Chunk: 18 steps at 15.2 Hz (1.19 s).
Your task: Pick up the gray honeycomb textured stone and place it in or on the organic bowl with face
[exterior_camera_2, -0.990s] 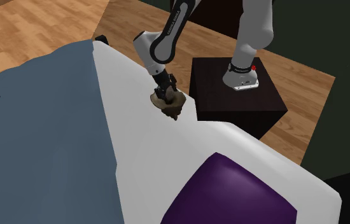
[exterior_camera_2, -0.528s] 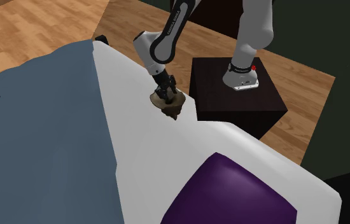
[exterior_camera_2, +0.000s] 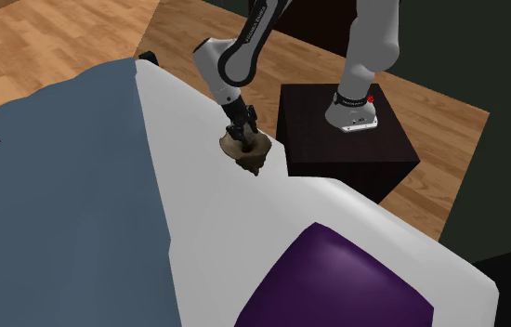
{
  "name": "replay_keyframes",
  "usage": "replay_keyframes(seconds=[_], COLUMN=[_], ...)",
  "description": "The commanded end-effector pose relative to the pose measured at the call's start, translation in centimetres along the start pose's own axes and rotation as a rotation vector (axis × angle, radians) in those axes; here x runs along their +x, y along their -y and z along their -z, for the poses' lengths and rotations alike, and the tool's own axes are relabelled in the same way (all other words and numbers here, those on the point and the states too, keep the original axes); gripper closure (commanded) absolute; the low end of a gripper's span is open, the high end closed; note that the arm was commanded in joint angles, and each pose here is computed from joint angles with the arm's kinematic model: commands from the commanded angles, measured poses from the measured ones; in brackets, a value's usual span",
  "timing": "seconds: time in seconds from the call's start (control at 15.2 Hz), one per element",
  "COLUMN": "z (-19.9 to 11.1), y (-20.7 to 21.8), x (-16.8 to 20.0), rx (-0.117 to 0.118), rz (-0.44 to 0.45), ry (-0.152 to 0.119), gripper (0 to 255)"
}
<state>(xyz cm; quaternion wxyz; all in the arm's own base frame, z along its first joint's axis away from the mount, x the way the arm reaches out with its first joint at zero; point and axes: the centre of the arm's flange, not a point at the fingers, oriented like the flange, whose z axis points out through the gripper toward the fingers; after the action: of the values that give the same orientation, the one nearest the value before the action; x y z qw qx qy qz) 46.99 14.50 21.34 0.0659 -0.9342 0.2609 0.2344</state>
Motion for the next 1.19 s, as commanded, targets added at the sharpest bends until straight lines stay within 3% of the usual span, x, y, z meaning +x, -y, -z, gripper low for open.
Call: replay_keyframes(seconds=[0.0,1.12], z=[0.9,8.8], y=[0.0,0.0], x=[-0.5,-4.7], rx=[0.000,0.000], rz=[0.000,0.000], ry=[0.000,0.000], gripper=[255,255])
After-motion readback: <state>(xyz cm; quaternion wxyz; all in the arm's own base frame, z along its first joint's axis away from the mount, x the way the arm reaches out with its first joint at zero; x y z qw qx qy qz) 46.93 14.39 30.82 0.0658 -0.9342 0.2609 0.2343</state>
